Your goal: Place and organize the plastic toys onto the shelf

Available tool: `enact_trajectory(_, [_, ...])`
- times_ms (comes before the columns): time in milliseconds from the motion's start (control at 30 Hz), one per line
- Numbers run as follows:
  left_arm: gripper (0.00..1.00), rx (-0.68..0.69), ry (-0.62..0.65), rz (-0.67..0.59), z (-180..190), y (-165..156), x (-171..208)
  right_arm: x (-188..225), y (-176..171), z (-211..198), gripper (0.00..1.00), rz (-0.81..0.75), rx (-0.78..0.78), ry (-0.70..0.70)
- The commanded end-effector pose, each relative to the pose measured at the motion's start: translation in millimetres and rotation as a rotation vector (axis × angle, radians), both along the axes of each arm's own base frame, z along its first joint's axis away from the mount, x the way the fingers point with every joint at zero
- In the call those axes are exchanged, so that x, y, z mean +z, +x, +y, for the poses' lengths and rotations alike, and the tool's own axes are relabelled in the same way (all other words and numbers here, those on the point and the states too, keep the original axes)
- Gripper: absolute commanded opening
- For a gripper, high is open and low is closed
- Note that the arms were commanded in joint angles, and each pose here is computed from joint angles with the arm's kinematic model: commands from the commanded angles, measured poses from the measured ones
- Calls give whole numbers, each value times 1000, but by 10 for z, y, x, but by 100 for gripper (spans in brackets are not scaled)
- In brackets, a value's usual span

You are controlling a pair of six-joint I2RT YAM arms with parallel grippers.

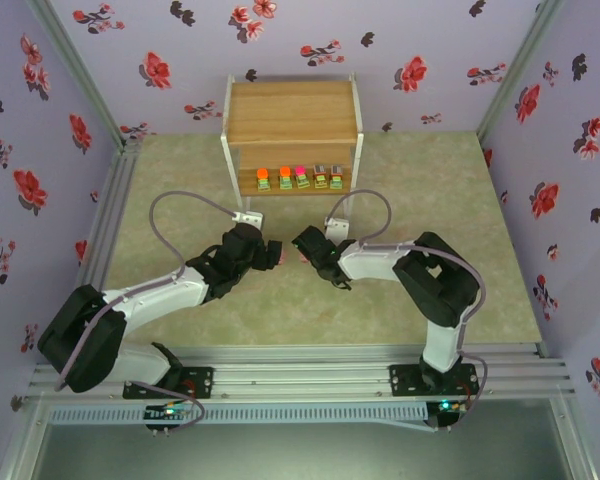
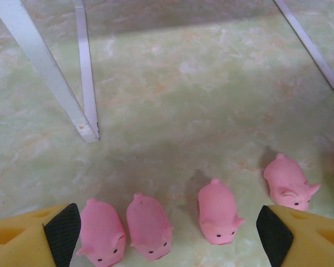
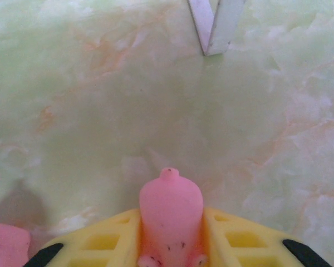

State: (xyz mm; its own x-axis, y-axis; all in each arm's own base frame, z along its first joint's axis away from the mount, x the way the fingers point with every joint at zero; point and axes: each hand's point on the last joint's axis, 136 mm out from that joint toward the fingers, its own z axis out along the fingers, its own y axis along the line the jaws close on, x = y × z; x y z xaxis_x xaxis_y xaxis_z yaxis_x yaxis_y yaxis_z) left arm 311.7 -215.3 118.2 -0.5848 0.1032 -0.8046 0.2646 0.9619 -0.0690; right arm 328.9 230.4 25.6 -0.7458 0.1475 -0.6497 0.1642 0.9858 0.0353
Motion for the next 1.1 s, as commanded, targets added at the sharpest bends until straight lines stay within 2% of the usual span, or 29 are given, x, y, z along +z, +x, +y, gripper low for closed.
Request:
enact_trajectory(0, [86,8,-27,-9,-7,36,97,119,5,-49,0,-23,8,1])
enact_trajectory(300, [86,7,-27,-11,-10,38,108,322,-118,-130,0,-44,29,2])
enact_trajectory(600, [86,5,-31,-12,-12,36,117,803,-278,-184,0,-93,72,-9])
enact_trajectory(1067, [87,-2,-23,3,-46,51,54,2160,-437,-293,0,-275,144,31])
